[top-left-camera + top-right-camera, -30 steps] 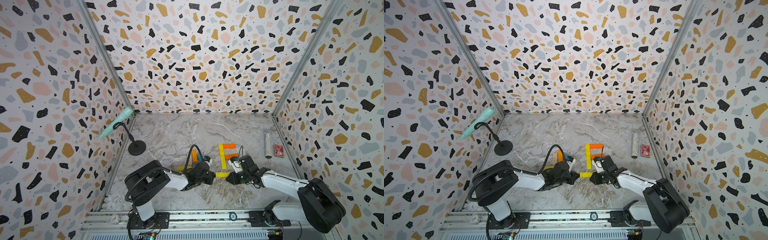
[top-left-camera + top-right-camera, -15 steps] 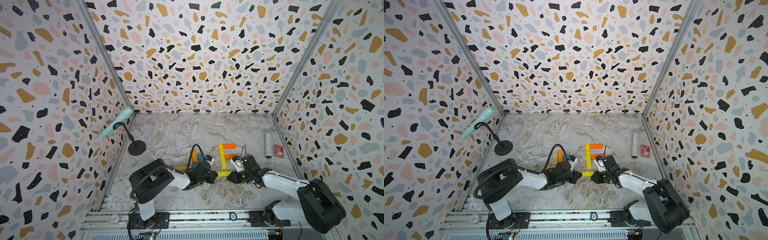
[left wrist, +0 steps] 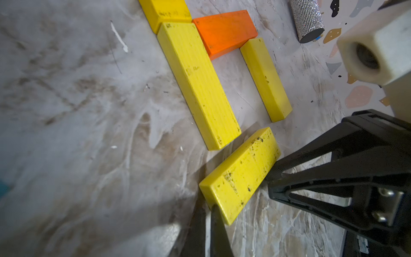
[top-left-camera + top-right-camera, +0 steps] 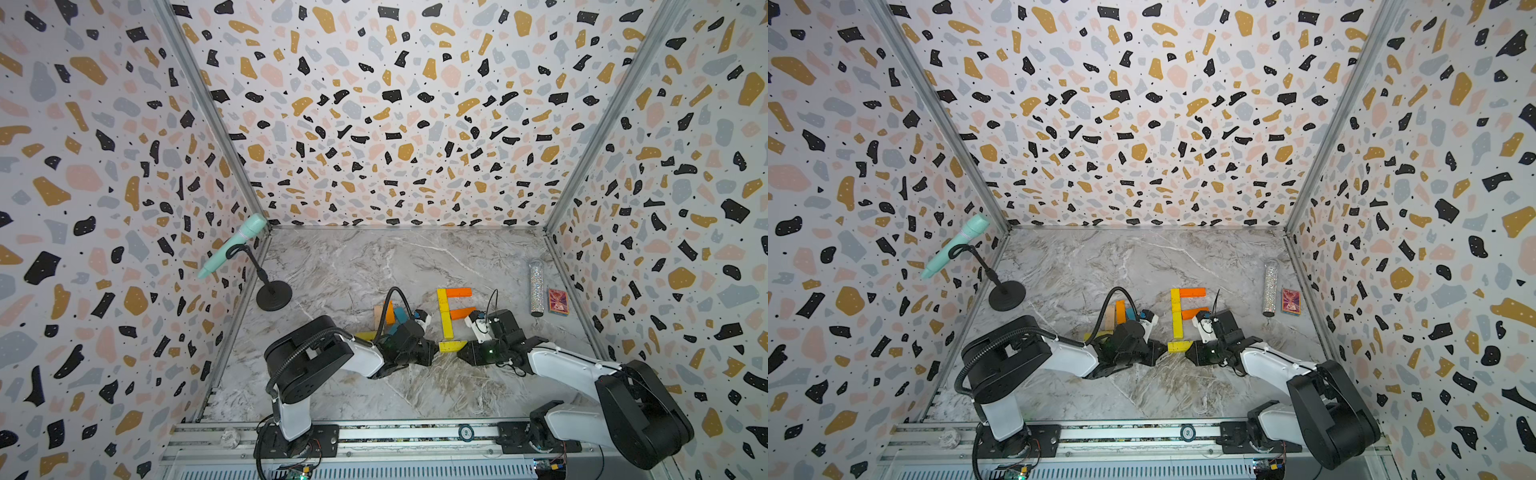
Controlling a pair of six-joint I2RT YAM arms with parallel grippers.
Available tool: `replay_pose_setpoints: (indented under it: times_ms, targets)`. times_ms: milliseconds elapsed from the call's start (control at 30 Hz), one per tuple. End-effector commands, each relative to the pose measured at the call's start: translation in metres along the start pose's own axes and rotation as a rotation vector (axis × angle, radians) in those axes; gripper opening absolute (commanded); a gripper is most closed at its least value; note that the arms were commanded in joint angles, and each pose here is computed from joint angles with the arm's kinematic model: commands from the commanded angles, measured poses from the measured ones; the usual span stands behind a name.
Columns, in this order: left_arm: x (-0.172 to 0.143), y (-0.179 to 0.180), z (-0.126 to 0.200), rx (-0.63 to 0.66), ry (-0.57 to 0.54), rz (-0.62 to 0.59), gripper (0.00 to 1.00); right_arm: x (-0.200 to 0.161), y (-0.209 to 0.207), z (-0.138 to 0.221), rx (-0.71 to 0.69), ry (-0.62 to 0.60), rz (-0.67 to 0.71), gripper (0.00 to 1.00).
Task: Assemble the number 6 with building blocks
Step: Assemble the building block at the center of the board.
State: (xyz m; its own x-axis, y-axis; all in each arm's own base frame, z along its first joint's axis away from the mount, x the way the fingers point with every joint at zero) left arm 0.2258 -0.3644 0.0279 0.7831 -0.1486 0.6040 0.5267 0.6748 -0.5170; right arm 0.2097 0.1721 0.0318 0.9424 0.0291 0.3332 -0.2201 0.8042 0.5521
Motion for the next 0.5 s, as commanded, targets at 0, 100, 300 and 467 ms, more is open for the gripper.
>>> replay_pose_setpoints:
  times_ms: [0,100,300,467]
  targets:
    - [0.0016,-0.0072,-0.0055,-0.023,-0.003,0.0,0.0,-0.0028,-0.0038,0.0034,-0.011,-0.003,0.004,0.21]
    - [0.0009,-0.0081,-0.0082,-0.027,0.002,0.002,0.0,-0.0024,-0.0038,0.0041,-0.007,-0.004,0.001,0.22]
    - [0.0014,-0.008,-0.0079,-0.023,-0.002,0.005,0.0,0.0008,-0.0015,0.0051,0.004,-0.012,0.004,0.22]
    - [0.0002,-0.0082,-0.0115,-0.028,0.0,0.008,0.0,0.0025,0.0022,0.006,0.019,-0.013,0.01,0.22]
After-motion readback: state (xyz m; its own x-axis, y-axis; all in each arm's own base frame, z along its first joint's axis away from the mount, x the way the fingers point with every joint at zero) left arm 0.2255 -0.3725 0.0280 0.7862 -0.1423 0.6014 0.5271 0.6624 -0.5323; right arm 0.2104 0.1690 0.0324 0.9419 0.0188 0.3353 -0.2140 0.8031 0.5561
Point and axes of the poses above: each gripper's point midway between its finger pads, its own z axis back along the fingers, its own y axis along the line the jaws close on, x = y × z, the point moved 1 cm from there along z, back along the fingers, and after that the axes turned 6 degrees about -z, right-handed, at the moved point
